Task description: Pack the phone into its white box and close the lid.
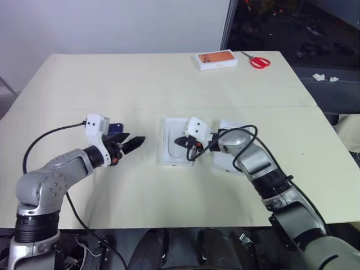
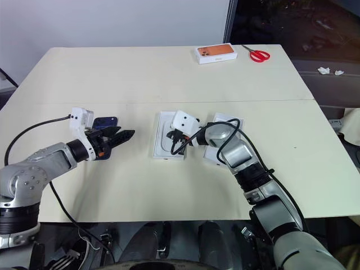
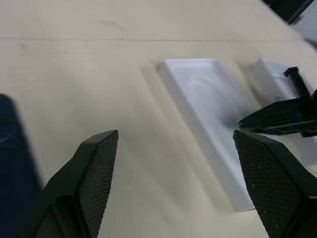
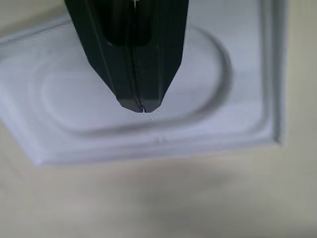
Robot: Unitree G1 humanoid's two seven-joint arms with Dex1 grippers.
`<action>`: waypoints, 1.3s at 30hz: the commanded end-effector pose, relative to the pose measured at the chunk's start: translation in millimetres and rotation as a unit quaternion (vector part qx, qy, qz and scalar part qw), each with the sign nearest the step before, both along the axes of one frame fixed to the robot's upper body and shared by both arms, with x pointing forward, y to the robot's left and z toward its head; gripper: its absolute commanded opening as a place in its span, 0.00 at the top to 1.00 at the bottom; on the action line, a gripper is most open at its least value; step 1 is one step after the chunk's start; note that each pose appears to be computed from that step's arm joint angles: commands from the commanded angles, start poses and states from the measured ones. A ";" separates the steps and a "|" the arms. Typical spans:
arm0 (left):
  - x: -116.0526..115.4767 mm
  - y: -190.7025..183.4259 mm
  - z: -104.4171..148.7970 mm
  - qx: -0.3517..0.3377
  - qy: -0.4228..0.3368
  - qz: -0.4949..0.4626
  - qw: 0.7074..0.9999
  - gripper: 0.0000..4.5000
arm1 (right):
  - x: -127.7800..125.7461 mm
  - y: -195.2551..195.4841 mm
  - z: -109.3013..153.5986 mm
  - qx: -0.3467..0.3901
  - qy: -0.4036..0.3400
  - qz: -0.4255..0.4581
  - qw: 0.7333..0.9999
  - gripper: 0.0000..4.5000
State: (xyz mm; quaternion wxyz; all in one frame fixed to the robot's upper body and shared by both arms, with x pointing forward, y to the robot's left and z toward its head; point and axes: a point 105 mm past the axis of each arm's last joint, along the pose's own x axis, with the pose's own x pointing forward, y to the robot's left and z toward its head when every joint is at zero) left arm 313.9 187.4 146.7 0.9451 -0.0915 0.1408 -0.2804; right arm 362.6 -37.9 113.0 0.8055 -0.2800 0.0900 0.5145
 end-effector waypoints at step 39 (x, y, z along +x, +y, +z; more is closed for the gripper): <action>5.6 136.8 -12.1 -0.042 0.132 0.163 0.977 0.13 | -2.2 148.6 52.6 0.049 -0.068 0.075 0.994 0.99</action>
